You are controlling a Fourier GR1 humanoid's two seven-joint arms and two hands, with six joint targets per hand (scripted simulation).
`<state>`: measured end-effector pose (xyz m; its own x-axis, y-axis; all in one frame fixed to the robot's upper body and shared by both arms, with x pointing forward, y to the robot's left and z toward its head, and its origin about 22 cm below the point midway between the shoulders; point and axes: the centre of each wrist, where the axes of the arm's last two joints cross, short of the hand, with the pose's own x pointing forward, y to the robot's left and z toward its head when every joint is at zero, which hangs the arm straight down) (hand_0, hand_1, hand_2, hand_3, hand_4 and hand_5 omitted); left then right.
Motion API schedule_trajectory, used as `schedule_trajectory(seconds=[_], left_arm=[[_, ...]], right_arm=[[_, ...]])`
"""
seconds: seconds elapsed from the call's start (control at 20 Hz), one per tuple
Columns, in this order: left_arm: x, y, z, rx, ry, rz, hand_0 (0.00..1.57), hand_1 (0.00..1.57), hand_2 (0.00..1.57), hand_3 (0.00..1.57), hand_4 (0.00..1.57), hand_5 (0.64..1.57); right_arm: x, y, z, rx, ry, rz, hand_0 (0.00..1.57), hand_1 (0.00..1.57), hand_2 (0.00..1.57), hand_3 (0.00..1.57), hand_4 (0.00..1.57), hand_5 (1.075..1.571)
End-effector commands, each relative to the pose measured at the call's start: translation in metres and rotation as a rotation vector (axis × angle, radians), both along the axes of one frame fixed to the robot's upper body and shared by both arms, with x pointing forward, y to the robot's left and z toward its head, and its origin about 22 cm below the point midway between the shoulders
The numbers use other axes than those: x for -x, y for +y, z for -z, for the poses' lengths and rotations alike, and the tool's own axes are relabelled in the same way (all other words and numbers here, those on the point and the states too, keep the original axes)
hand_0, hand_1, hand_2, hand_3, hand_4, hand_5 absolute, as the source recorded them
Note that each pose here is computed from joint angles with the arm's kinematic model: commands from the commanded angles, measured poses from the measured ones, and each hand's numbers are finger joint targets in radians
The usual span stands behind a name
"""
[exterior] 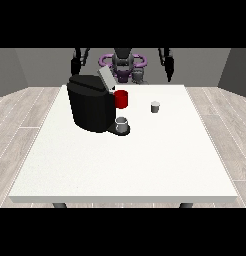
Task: Insert the coffee pod into the coffee machine and close the lid
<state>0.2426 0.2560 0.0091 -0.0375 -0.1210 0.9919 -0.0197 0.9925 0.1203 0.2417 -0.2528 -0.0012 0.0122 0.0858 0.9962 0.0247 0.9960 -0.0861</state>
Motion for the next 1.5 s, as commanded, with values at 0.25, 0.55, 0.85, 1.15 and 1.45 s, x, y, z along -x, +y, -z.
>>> schedule_trajectory(seconds=[0.25, 0.55, 0.85, 1.15, 1.45], left_arm=[[0.003, 0.025, 0.003, -0.34, -0.036, 0.235, 0.0, 0.0, 0.0, 0.0, 0.0, 1.571], [-0.05, 0.064, -0.039, -0.521, 0.023, 0.128, 0.0, 0.0, 0.0, 0.0, 0.0, 1.571], [-0.069, 0.074, -0.039, -0.671, 0.11, 0.189, 0.0, 0.0, 0.0, 0.0, 0.0, 1.571], [-0.092, 0.081, -0.031, -0.679, 0.198, 0.216, 0.0, 0.0, 0.0, 0.0, 0.0, 1.571], [-0.106, 0.071, -0.021, -0.795, 0.181, 0.216, 0.0, 0.0, 0.29, 0.0, 0.0, 1.571]], right_arm=[[0.004, 0.011, 0.011, -0.01, -0.004, -0.048, 0.0, 0.0, 0.0, 0.0, 0.0, 1.571], [-0.025, 0.012, -0.038, 0.153, -0.154, 0.005, 0.0, 0.0, 0.0, 0.0, 0.0, 1.571], [-0.038, 0.032, -0.052, 0.151, -0.216, -0.003, 0.0, 0.0, 0.0, 0.0, 0.0, 1.571], [-0.025, 0.07, -0.036, 0.089, -0.148, -0.019, 0.0, 0.0, 0.0, 0.0, 0.0, 1.571], [-0.039, 0.07, -0.033, 0.139, -0.103, 0.027, 0.0, 0.0, 0.0, 0.0, 0.0, 1.571]])
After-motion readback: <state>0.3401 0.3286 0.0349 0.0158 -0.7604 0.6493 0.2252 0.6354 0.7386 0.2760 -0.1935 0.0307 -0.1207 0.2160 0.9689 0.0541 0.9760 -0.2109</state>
